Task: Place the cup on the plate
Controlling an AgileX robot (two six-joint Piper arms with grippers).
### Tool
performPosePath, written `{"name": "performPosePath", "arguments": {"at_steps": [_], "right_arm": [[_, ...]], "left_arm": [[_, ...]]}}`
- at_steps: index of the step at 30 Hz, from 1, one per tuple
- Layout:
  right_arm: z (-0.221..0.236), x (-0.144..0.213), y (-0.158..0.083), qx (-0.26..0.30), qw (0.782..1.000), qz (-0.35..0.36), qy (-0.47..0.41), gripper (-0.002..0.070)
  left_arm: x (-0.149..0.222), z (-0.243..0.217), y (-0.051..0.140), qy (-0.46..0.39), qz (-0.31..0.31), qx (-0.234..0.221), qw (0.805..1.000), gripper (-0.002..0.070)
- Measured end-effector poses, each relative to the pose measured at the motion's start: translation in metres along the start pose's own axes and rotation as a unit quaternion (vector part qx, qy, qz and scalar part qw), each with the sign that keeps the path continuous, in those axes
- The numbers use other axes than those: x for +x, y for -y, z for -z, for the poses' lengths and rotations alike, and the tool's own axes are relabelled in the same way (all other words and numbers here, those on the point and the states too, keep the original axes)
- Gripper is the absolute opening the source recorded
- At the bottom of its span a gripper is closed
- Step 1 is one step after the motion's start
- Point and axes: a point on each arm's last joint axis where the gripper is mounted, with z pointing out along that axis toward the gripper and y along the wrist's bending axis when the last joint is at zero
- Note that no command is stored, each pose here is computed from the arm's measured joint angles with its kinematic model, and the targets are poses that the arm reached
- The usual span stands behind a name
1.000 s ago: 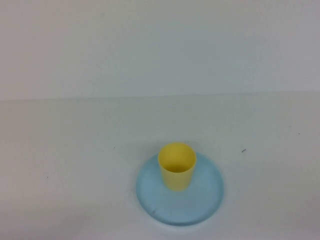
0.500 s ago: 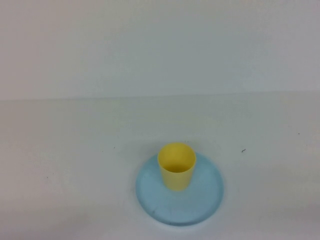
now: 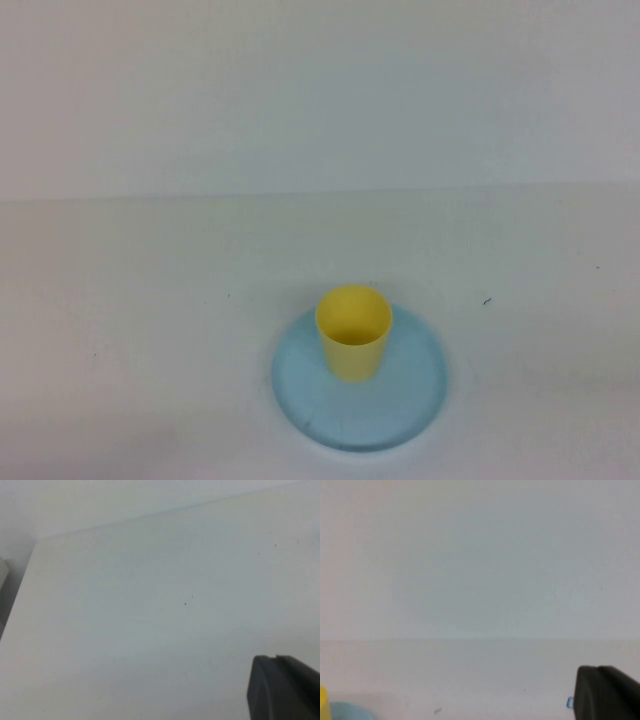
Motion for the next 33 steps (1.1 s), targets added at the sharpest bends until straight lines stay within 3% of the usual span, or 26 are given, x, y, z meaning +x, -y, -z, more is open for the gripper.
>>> {"name": "performPosePath", "arguments": {"at_steps": [3, 17, 24, 33], "right_arm": [[-0.007, 0.007, -0.002, -0.003, 0.999, 0.001, 0.038, 0.0001], [-0.018, 0.093, 0.009, 0.061, 0.997, -0.014, -0.033, 0.0001], [-0.016, 0.107, 0.012, 0.081, 0.991, -0.008, -0.11, 0.0001], [-0.016, 0.108, 0.011, 0.072, 0.99, 0.03, -0.117, 0.0001]], "left_arm": [[0.0, 0.0, 0.0, 0.0, 0.0, 0.0, 1.0, 0.0001], [0.0, 0.0, 0.0, -0.001, 0.0, 0.0, 1.0, 0.0001], [0.0, 0.0, 0.0, -0.002, 0.0, 0.0, 1.0, 0.0001], [0.0, 0.0, 0.0, -0.002, 0.0, 0.0, 1.0, 0.0001]]}}
